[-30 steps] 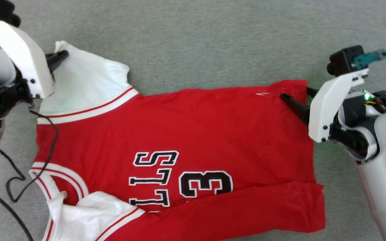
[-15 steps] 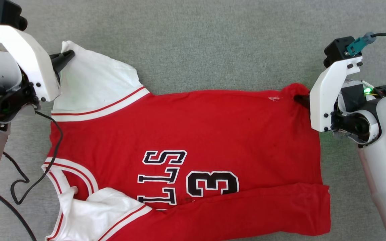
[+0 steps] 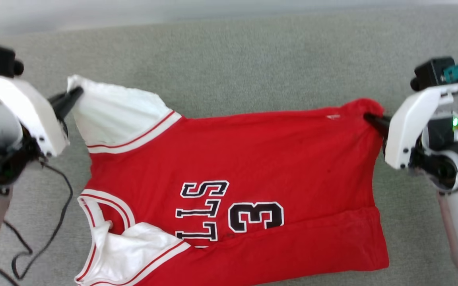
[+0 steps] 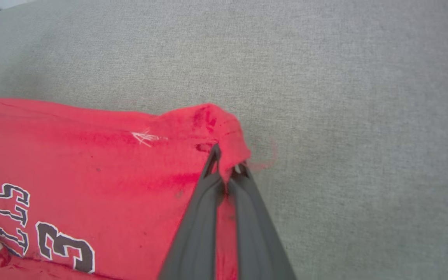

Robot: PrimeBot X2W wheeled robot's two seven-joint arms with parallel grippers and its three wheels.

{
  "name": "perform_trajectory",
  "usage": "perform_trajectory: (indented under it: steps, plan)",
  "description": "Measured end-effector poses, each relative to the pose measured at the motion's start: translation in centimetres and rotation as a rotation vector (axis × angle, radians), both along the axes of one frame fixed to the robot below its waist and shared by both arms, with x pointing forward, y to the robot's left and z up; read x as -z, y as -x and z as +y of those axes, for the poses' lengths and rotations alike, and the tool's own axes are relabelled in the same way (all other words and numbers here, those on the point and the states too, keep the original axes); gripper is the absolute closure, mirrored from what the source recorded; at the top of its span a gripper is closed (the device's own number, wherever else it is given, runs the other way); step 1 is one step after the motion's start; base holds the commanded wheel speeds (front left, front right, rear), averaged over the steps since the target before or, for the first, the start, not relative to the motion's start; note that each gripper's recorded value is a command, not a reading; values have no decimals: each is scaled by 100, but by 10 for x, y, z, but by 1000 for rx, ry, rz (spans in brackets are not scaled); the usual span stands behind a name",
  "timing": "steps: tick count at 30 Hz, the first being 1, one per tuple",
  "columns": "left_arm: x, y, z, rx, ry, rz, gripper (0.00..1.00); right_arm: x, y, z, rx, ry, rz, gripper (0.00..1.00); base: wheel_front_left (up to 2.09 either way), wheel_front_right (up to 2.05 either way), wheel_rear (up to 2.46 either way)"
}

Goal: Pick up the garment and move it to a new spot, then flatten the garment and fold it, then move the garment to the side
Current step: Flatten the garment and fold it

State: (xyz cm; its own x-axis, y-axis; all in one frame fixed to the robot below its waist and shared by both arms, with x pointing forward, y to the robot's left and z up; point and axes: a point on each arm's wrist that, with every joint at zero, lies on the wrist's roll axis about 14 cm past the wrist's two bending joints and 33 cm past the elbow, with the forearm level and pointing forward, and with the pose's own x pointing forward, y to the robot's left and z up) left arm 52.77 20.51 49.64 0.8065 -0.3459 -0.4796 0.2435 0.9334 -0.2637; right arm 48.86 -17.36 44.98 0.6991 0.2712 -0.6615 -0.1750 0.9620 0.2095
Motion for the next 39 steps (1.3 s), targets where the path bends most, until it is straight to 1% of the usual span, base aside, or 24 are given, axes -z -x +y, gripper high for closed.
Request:
perform_trajectory:
  steps: [3, 8, 14, 17, 20, 24, 25, 26, 28, 29, 30, 31, 32, 35, 39]
  plan:
    - [-1, 21, 5, -23, 17, -15, 100, -1, 15, -3, 15, -10, -20, 100, 0, 0, 0]
    - [13, 68, 12, -78, 60, 12, 100, 6, 46, -6, 34, -27, -24, 100, 0, 0, 0]
    - [42, 128, 15, -148, 115, 90, 100, 25, 81, -5, 58, -66, 8, 100, 0, 0, 0]
    - [59, 159, 9, -164, 145, 146, 100, 37, 98, -5, 75, -88, 27, 100, 0, 0, 0]
    - [80, 188, -2, -195, 201, 225, 100, 48, 112, -5, 89, -102, 46, 100, 0, 0, 0]
    - [102, 212, -3, -246, 223, 289, 100, 60, 129, -5, 115, -121, 68, 100, 0, 0, 0]
    - [105, 216, -4, -257, 237, 299, 100, 64, 134, -6, 120, -120, 77, 96, 0, 0, 0]
    - [108, 220, -5, -266, 246, 309, 100, 66, 137, -7, 124, -119, 78, 75, 0, 0, 0]
    - [113, 227, -6, -273, 250, 327, 100, 71, 143, -9, 136, -120, 83, 0, 0, 0, 0]
    - [114, 230, -7, -269, 255, 333, 100, 72, 145, -9, 139, -120, 76, 0, 0, 0, 0]
    - [115, 231, -10, -259, 251, 331, 76, 72, 145, -9, 144, -123, 66, 0, 0, 0, 0]
    - [115, 231, -11, -260, 252, 323, 21, 73, 146, -9, 147, -124, 60, 0, 0, 0, 0]
    - [115, 231, -14, -254, 258, 318, 0, 72, 146, -10, 155, -125, 42, 0, 0, 0, 0]
    - [110, 226, -16, -256, 256, 257, 0, 67, 145, -8, 170, -139, -15, 0, 0, 0, 0]
    - [85, 206, -15, -243, 221, 91, 0, 46, 138, -10, 193, -156, -124, 0, 0, 0, 0]
